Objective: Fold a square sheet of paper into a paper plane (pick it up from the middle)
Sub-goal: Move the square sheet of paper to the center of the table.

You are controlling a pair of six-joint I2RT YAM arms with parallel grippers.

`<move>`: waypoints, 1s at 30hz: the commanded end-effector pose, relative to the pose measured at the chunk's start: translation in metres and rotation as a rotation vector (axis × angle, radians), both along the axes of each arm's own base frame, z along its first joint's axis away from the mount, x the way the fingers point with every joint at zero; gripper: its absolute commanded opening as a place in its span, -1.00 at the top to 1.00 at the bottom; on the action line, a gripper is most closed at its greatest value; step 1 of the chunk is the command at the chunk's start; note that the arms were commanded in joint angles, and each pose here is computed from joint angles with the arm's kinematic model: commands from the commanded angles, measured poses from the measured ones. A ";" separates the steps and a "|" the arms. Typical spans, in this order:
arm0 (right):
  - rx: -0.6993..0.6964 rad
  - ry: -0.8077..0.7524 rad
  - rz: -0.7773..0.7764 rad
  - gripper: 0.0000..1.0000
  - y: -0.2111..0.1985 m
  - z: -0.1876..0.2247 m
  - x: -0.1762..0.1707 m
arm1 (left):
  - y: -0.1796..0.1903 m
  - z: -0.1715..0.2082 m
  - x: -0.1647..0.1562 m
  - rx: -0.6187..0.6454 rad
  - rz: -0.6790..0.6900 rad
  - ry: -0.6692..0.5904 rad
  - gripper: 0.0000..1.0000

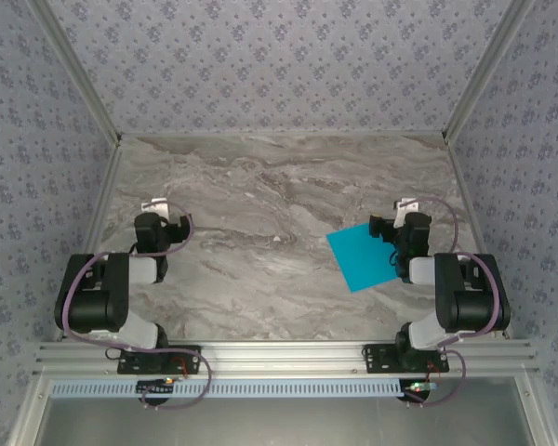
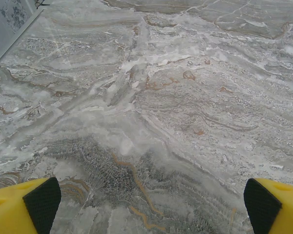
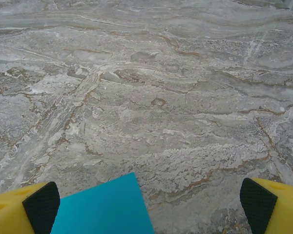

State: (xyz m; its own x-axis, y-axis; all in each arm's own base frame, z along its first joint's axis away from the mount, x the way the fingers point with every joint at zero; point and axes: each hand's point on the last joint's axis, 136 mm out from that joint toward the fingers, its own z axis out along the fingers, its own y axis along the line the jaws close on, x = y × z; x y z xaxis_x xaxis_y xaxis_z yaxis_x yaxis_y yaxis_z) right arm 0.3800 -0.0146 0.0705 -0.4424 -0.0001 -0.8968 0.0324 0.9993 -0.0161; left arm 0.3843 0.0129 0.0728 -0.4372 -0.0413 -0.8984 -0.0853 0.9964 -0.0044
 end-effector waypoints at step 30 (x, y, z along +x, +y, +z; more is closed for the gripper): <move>-0.018 -0.051 -0.004 -1.00 0.000 0.027 0.011 | 0.011 0.026 0.011 0.006 0.045 -0.070 -0.98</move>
State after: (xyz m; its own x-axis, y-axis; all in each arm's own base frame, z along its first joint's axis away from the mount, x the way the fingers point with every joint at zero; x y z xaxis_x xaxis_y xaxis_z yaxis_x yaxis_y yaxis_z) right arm 0.3838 -0.0147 0.0766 -0.4293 -0.0012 -0.9031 0.0324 0.9993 -0.0167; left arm 0.3864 0.0167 0.0732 -0.4356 -0.0454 -0.8990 -0.0980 0.9952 -0.0028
